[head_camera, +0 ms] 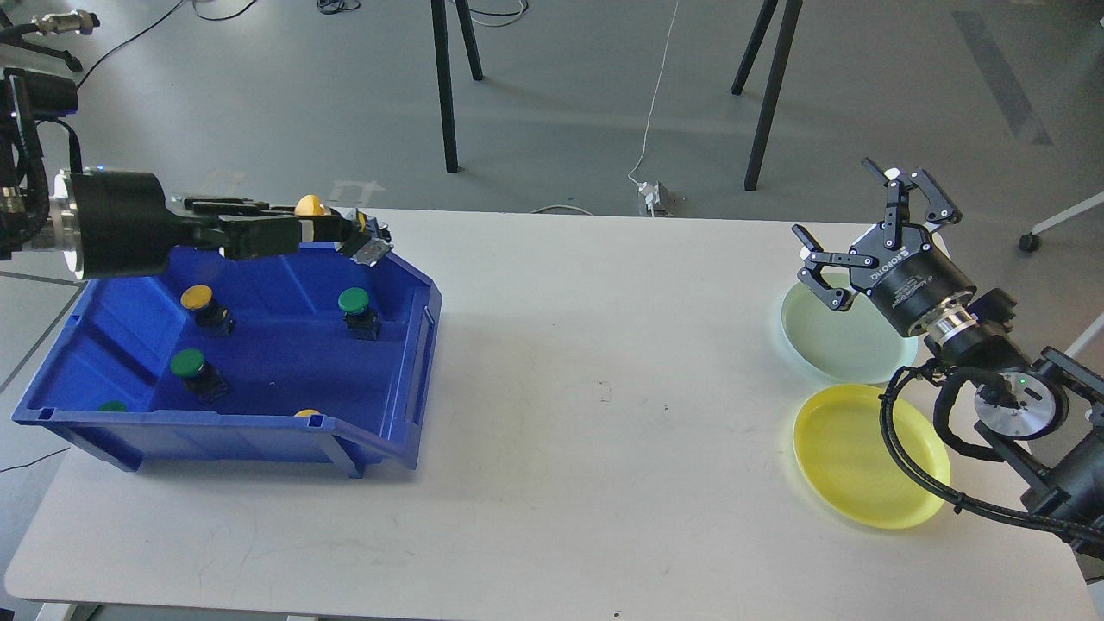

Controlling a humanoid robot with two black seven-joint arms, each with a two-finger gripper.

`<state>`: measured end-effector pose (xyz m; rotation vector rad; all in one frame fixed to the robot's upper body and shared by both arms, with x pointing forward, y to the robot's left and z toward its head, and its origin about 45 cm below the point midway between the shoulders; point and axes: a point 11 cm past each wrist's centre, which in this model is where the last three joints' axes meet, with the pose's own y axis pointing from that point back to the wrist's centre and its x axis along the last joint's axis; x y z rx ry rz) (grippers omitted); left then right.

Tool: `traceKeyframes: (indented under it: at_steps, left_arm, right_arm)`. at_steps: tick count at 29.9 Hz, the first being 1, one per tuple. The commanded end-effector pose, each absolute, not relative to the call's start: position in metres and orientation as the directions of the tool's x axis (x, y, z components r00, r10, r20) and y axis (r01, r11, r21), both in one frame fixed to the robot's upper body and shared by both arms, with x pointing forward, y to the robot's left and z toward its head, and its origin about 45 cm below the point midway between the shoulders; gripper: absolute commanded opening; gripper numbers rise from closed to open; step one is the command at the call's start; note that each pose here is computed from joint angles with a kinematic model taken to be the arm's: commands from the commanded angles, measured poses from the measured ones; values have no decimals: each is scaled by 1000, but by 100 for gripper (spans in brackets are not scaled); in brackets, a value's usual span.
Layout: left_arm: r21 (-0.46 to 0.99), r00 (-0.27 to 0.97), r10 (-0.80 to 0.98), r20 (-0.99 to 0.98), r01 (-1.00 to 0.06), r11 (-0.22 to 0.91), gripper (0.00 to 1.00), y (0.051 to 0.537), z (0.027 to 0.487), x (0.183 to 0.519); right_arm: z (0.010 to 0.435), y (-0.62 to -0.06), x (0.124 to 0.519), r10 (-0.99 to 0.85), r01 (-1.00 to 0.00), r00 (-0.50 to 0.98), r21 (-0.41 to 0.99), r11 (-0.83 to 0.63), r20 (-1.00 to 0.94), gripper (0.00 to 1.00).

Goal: Pass button and place on color plate
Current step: 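Lift the button and extend the left gripper toward the right gripper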

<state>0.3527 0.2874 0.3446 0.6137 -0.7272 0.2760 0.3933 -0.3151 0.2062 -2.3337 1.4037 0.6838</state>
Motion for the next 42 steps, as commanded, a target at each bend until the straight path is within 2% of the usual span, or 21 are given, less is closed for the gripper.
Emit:
traceKeyframes:
  at_steps: [1,4,7,10,16,24,42]
  left_arm:
    - [293,799,107,592,-337,895,14,228,331,359]
    - [241,859,150,489,-298,924,15,196,297,364]
    - [154,882,217,418,-304,940,15,176,294,371]
    - [97,894,288,342,-338,936,15,176,293,376]
    - [37,894,383,234,-402,915,16,185,292,385]
    - [-9,898,420,130,-422,907,15,180,284,384]
    - [-37,893,444,79,-442,896,15,181,286,385]
  right_arm:
    - [216,-292,383,-724,-818,516,-13,-575,-458,99]
    - [222,-276,378,-704,-759,596,14,-651,-386,99]
    - [227,-258,366,-661,-697,669,23,-717,-340,99]
    - [243,-250,363,-634,-654,739,-15,-757,-226,99]
    - [269,-248,370,-636,-649,760,-129,-749,-135,99]
    - [266,-197,372,-616,-605,766,-116,-787,184,99]
    - [269,-142,385,-558,-546,794,-120,-829,241,99]
